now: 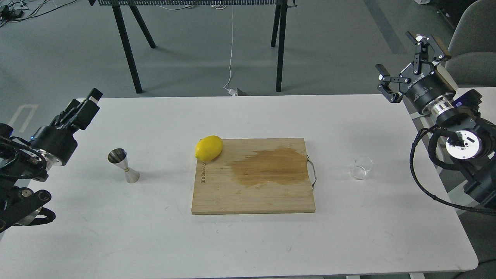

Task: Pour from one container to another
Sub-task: 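Lower the left gripper toward the metal jigger on the table, then close the left gripper around the metal jigger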

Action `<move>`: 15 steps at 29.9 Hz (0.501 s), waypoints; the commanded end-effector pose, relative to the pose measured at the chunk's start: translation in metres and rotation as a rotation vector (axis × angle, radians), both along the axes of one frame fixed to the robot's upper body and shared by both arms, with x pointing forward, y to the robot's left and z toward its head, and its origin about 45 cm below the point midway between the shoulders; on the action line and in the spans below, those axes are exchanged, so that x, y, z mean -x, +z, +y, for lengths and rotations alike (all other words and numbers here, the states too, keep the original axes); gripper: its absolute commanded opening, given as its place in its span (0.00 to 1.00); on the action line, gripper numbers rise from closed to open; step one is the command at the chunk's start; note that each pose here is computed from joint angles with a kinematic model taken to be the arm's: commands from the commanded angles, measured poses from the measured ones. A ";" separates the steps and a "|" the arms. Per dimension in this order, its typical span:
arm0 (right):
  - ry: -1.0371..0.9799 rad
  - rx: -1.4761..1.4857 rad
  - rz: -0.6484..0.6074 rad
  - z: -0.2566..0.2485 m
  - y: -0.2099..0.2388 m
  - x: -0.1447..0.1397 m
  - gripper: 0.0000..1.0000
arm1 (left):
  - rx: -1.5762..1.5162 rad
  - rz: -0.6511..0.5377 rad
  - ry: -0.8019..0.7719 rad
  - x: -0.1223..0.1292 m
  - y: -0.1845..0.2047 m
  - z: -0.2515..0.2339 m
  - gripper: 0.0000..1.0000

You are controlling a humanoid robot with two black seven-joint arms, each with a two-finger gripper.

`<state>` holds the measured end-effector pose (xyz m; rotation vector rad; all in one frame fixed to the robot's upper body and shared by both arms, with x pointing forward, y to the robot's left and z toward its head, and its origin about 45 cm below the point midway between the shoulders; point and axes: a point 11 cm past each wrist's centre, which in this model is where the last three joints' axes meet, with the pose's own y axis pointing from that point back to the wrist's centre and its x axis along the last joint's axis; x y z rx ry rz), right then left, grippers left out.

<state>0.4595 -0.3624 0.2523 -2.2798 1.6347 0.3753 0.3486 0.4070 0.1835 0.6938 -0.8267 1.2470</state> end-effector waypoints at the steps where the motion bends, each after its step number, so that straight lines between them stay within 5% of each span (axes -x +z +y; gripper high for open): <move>1: 0.002 0.001 -0.005 0.001 0.003 -0.002 0.99 | -0.034 0.017 -0.026 0.007 -0.009 -0.003 1.00; 15: -0.016 0.006 0.004 -0.006 -0.001 0.000 0.99 | -0.205 0.072 -0.058 0.018 -0.041 0.009 1.00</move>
